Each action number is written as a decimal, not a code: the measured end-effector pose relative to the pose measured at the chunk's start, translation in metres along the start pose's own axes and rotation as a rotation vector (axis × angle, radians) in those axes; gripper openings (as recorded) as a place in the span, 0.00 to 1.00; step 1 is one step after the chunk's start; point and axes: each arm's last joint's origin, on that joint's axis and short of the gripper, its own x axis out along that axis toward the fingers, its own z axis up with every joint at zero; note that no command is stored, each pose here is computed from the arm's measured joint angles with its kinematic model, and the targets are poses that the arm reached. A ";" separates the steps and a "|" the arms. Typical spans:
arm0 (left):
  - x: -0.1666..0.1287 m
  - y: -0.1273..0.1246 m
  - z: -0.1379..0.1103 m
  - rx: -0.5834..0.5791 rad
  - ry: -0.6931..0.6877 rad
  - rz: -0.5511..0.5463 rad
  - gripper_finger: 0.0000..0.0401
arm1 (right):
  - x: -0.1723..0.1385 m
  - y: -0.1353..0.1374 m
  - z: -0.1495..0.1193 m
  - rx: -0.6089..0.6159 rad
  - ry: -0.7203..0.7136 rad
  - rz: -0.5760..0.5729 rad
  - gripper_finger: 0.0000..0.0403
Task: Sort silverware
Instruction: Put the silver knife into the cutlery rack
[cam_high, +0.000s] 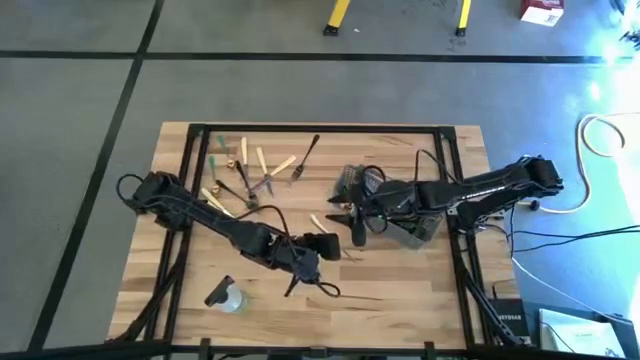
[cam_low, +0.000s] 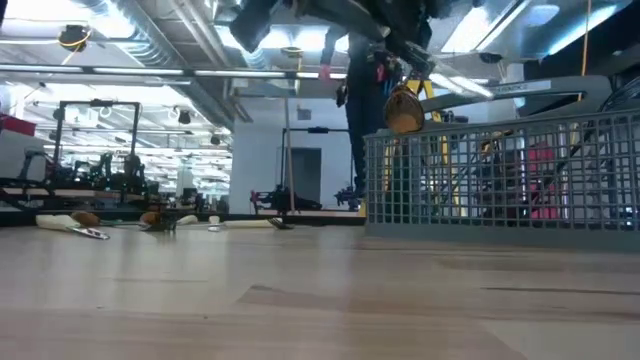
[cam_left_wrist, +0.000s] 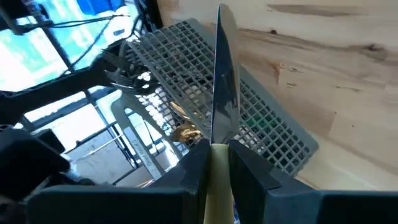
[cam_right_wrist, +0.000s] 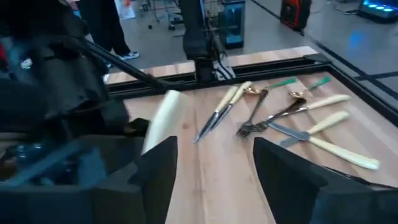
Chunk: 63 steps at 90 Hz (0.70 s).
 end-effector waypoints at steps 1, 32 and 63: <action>0.000 0.000 0.000 -0.001 0.000 0.000 0.10 | 0.001 0.000 0.000 0.000 0.000 0.001 0.48; 0.002 0.000 -0.003 -0.015 -0.003 -0.002 0.10 | 0.022 0.003 -0.009 0.024 -0.014 0.057 0.48; 0.002 0.002 -0.002 -0.042 -0.006 0.009 0.10 | 0.014 0.003 -0.004 0.022 -0.025 0.068 0.48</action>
